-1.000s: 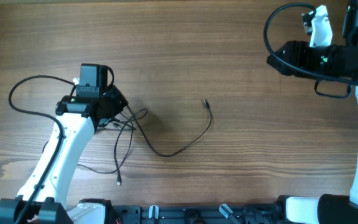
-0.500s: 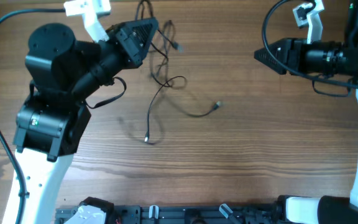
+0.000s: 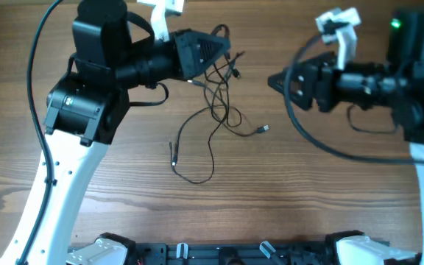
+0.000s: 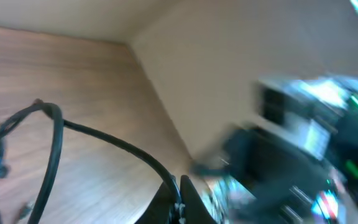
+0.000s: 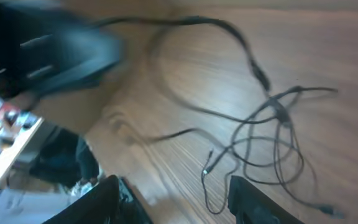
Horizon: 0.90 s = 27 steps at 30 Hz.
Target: Untangle cables
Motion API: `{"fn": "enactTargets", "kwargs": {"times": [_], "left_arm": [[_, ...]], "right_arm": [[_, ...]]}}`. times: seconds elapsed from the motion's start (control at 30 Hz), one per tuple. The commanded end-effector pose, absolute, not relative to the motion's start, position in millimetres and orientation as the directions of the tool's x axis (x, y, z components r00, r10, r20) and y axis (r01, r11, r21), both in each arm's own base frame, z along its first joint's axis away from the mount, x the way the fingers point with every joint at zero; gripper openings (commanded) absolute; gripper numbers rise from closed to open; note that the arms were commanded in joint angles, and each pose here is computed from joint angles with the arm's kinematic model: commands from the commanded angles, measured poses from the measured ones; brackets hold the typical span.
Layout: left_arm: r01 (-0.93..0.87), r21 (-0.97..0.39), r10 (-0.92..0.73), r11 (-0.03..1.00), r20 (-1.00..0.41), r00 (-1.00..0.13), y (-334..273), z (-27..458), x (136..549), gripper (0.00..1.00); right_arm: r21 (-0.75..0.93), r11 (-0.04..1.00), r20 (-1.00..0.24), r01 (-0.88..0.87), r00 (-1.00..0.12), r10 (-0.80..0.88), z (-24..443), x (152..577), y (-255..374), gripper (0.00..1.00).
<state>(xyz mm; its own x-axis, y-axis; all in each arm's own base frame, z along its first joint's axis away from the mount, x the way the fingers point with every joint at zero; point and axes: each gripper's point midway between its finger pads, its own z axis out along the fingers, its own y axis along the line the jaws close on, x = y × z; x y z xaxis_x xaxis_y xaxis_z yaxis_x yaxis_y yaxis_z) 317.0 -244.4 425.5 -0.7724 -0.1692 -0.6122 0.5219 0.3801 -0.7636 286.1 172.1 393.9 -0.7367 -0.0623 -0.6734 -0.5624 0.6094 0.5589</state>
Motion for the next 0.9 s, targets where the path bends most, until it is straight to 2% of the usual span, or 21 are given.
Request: {"fn": "enactTargets", "kwargs": {"times": [0.0,0.07,0.13,0.4,0.53,0.8,0.87], "left_arm": [[0.717,-0.682,0.014,0.147,-0.723,-0.691,-254,452,264,0.04],[0.721,-0.686,0.041,0.098,-0.721,-0.692,-254,454,255,0.04],[0.720,-0.688,0.043,0.089,-0.720,-0.693,-252,455,254,0.04],[0.692,-0.708,-0.016,0.139,-0.700,-0.714,-230,458,269,0.04],[0.687,-0.709,-0.044,0.161,-0.700,-0.713,-220,461,274,0.04],[0.678,-0.716,-0.049,0.167,-0.693,-0.719,-219,461,274,0.04],[0.678,-0.716,-0.049,0.167,-0.693,-0.720,-219,461,274,0.04]], "right_arm": [[0.609,0.696,-0.544,-0.380,-0.839,0.018,362,319,175,0.58],[0.632,0.702,-0.487,-0.328,-0.873,0.029,342,334,180,0.60],[0.646,0.712,-0.438,-0.276,-0.898,0.050,326,348,182,0.61],[0.655,0.747,-0.237,-0.114,-0.970,0.059,249,382,191,0.61],[0.655,0.750,-0.181,-0.091,-0.983,0.040,222,391,197,0.61],[0.768,0.605,-0.232,-0.210,-0.972,-0.044,240,390,231,0.65],[0.783,0.600,-0.197,-0.165,-0.980,-0.013,241,391,232,0.68]]}}
